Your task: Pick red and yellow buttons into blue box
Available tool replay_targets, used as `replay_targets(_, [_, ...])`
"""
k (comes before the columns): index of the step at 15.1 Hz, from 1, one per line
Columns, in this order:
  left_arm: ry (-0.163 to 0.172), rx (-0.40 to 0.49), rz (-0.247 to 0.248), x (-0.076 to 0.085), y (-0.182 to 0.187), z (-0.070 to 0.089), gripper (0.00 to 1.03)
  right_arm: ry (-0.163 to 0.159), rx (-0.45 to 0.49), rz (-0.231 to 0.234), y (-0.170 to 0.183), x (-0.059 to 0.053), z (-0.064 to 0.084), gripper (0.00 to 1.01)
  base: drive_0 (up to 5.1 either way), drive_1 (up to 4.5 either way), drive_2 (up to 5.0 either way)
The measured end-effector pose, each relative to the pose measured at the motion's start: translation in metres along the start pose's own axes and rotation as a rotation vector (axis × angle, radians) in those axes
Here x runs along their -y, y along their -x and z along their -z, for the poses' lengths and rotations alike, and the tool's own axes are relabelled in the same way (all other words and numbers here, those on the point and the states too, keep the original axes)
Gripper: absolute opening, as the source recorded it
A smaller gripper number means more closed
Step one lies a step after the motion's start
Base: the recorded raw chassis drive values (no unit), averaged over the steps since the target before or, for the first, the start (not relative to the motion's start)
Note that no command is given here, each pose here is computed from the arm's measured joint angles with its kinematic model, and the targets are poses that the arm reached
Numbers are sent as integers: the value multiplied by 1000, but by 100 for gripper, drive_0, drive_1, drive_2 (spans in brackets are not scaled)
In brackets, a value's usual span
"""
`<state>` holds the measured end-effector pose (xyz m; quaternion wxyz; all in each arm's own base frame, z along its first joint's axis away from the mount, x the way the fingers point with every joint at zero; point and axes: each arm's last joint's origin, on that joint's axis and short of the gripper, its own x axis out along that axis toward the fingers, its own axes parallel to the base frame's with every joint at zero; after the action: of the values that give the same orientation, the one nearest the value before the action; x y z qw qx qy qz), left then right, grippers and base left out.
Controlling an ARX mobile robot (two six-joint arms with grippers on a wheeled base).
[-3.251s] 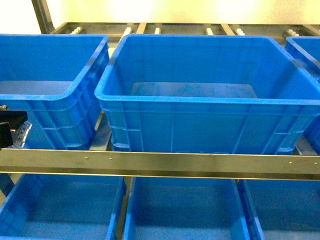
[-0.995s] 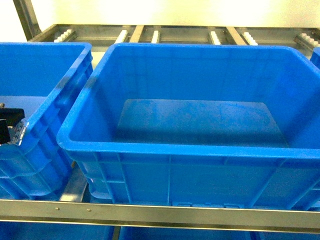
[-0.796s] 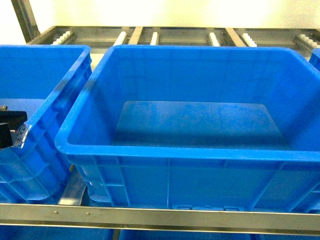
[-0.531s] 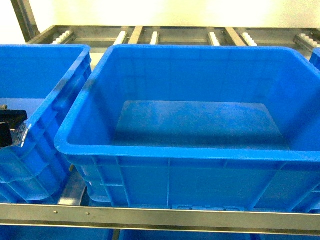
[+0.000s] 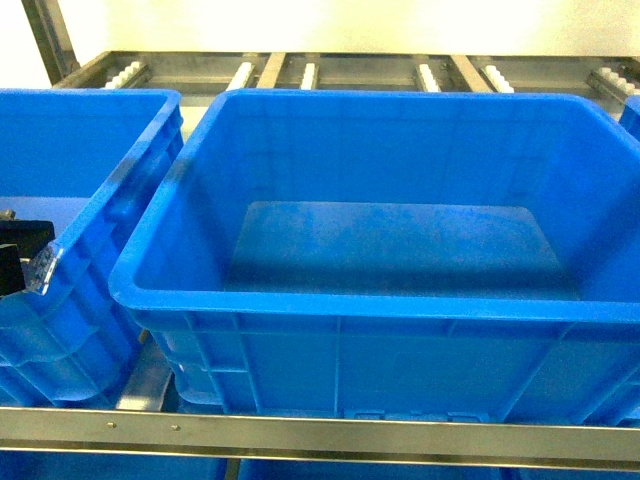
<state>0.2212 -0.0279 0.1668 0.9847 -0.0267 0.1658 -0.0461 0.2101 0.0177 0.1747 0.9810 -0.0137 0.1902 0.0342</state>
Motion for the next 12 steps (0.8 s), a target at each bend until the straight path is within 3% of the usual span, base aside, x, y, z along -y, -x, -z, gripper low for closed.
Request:
replay_targets(4, [0,0,0,0,0,0,27,9,-5,-28,-36,-21,-30,31,0,0,0])
replay_targets(6, [0,1,2,0,0,0,27,32,-44,-95,-34,-27,-55,31,0,0,0])
replay_targets(8, [0,1,2,0,0,0,27,73,-188,-116,-17,-16,-35,31,0,0,0])
replay_targets(9, [0,0,2,0,0,0,27,69,-245,-104,-10,-9,-26,31,0,0,0])
replay_targets(10, [0,0,2,0,0,0,27,65,-260,-91,-4,-3,-25,31,0,0,0])
replay_targets(11, [0,0,2,0,0,0,27,60,-212,-81,1,0,-36,31,0,0,0])
replay_targets(12, [0,-1,3,0,0,0,27,60,-152,-91,2,0,-56,31,0,0,0])
